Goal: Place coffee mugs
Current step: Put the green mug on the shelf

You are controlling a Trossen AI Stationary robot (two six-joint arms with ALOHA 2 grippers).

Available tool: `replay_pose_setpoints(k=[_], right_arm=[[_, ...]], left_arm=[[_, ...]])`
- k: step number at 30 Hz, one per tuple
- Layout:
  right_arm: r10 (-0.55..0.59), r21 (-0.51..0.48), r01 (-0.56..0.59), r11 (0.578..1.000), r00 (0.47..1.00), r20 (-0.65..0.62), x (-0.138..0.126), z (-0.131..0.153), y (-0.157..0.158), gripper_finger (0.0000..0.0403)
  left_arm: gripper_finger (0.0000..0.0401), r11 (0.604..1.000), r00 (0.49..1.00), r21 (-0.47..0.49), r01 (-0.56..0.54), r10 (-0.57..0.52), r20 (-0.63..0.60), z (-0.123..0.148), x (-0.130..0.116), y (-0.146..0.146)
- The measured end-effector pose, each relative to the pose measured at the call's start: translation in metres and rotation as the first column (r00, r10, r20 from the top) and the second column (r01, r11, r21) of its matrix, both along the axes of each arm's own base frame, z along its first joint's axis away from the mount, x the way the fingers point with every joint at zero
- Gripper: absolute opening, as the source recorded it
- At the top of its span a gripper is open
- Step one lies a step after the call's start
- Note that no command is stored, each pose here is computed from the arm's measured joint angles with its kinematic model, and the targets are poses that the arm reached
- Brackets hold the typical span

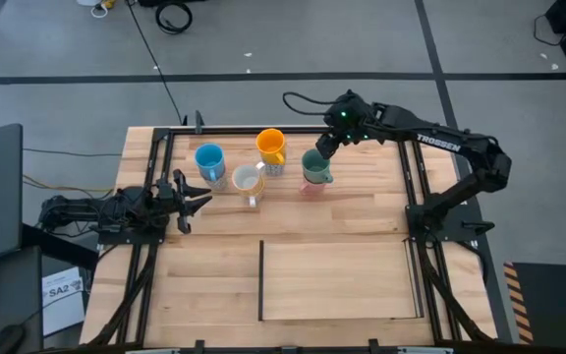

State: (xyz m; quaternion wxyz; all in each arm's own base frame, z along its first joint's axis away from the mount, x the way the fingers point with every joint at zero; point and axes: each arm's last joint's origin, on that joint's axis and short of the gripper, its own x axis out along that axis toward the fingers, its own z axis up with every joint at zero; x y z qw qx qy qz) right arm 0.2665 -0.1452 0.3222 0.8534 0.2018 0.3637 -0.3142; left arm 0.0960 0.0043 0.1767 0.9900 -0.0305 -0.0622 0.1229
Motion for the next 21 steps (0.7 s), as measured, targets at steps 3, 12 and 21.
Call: replay_pose_setpoints(k=[3, 12, 21], right_arm=[[0.006, 0.023, -0.006, 1.000, 1.000, -0.027, 0.002, -0.006, -0.001, 0.0240], [0.051, 0.120, -0.039, 0.992, 0.994, -0.099, 0.015, -0.031, -0.005, 0.0240], [0.072, 0.163, -0.052, 0.985, 0.990, -0.120, 0.021, -0.043, -0.007, 0.0228]], left_arm=[[0.0102, 1.000, 1.000, 0.000, 0.000, 0.000, 0.000, 0.000, 0.000, 0.000], [0.0102, 1.000, 1.000, 0.000, 0.000, 0.000, -0.008, -0.001, 0.000, 0.000], [0.0102, 1.000, 1.000, 0.000, 0.000, 0.000, -0.009, -0.001, 0.000, 0.000]])
